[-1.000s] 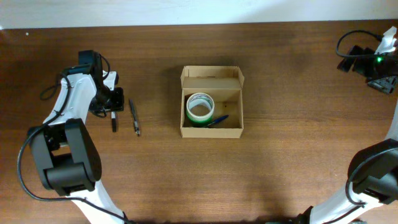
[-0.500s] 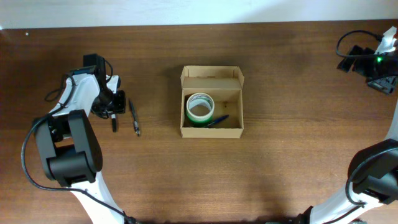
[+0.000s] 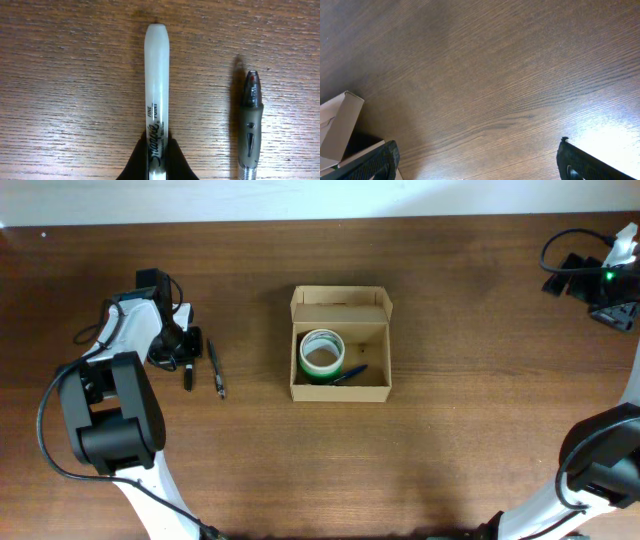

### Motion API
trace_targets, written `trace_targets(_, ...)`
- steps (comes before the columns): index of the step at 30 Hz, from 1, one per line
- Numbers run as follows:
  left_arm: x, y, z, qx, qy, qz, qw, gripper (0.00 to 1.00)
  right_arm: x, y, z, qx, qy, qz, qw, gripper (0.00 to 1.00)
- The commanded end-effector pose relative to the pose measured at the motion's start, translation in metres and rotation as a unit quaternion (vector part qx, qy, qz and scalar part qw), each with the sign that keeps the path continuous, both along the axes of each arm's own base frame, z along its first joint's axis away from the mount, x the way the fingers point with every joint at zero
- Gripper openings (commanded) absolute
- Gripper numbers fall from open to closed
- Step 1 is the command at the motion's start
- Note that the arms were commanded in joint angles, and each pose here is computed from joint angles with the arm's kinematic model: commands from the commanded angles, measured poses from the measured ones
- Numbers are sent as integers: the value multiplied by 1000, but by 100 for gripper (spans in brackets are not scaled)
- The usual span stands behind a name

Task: Pack container
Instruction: 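Grasp the white-barrel black marker with the left gripper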

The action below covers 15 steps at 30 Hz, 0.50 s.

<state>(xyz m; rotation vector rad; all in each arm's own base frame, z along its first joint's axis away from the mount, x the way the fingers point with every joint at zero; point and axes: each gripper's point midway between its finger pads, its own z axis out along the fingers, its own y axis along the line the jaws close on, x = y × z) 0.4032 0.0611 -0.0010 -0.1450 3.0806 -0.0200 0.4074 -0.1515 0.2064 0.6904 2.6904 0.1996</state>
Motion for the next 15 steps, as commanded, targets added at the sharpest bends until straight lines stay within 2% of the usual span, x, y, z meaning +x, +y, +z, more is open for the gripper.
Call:
trace_targets(1,-9,0,-11,-7,28,2,1000,2,1,2,-2,4,2,1,1000,99)
trace_targets(6,10,2,36,-3,13,-12,1000,2,1,2,-2,4,2,1,1000,99)
trace_targets(12,61,6,178,25,-117,-49,992,2,1,2,-2,4,2,1,1000,99)
trace_targets(15,71,-20,256,24,-203,-125,971,2,1,2,-2,4,2,1,1000,99)
